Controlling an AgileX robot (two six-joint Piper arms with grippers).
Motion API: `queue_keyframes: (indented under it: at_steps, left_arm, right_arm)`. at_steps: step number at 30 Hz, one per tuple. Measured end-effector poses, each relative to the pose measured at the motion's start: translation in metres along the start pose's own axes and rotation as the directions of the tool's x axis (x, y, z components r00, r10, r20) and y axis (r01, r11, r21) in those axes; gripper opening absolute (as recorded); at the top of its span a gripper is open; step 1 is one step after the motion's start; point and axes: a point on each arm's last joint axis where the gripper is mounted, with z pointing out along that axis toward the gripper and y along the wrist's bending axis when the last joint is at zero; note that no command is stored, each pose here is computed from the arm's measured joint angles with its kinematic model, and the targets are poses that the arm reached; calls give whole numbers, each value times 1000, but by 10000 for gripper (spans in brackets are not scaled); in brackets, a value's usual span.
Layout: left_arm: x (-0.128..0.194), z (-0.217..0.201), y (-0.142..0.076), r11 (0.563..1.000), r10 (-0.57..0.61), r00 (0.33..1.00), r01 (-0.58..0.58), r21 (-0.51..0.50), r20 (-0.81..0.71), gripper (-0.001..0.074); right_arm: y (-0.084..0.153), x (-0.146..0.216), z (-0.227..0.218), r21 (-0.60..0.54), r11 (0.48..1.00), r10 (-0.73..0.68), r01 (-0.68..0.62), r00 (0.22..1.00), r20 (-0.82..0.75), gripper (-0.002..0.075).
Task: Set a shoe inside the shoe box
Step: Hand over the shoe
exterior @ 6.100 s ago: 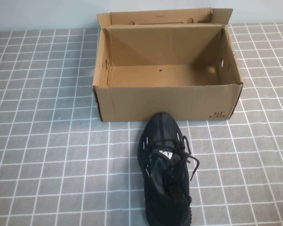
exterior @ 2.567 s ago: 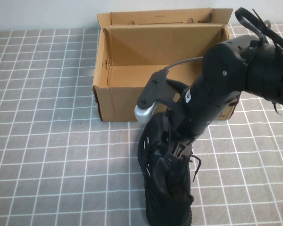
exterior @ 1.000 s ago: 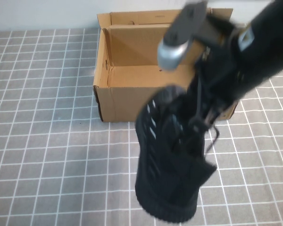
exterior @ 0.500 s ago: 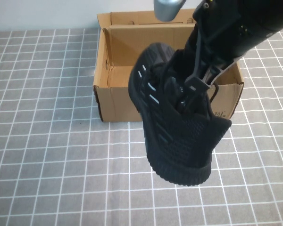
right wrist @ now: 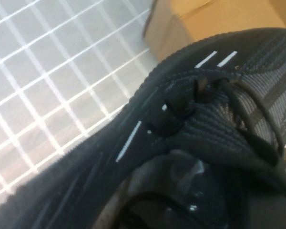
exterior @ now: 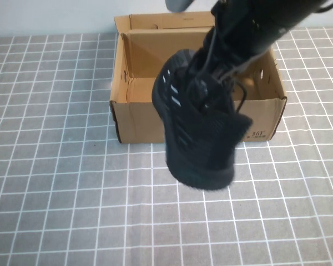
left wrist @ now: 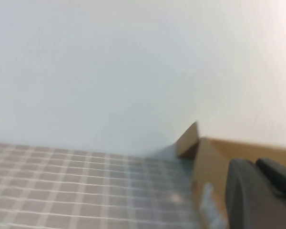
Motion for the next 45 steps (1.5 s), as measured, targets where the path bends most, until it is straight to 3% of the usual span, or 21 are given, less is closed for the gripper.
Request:
queue_keyframes:
  at_steps: [3, 5, 11, 14, 17, 20, 26, 37, 40, 45]
  left_arm:
    - [-1, 0, 0, 980, -198, 980, 198, 3, 11, -1]
    - [-3, 0, 0, 964, -265, 963, 264, -21, -48, -1]
    - [-47, 18, 1, 969, -241, 918, 209, -134, -315, -1]
    - [-78, 38, -3, 982, -182, 894, 146, -118, -410, -1]
    - [-94, 67, -11, 998, -58, 857, 64, -5, -512, -1]
    - [-99, 97, -25, 986, 52, 825, 48, 162, -562, -1]
    - [-94, 153, -65, 897, 203, 808, 72, 435, -553, -1]
    - [-89, 186, -152, 735, 378, 875, -84, 672, -304, 9]
    - [-89, 186, -159, 713, 407, 878, -133, 688, -253, 90]
    - [-89, 186, -160, 714, 406, 881, -140, 687, -243, 415]
  right_arm:
    - [-10, -6, 5, 12, 999, 45, -45, 999, 12, -6]
    - [-16, -11, 8, 22, 997, 73, -73, 997, 22, -6]
    - [-28, -24, 12, 39, 990, 133, -136, 989, 64, -6]
    - [-33, -27, 15, 44, 987, 151, -154, 986, 72, -6]
    - [-35, -29, 20, 46, 986, 156, -160, 985, 69, -6]
    - [-39, -29, 25, 46, 982, 178, -181, 982, 63, -6]
    - [-57, -24, 38, 62, 966, 250, -252, 967, 42, -6]
    - [-68, -20, 39, 80, 950, 299, -301, 953, 41, -6]
    - [-68, -20, 39, 80, 950, 299, -301, 953, 41, -6]
    - [-68, -20, 39, 80, 949, 301, -303, 953, 42, -6]
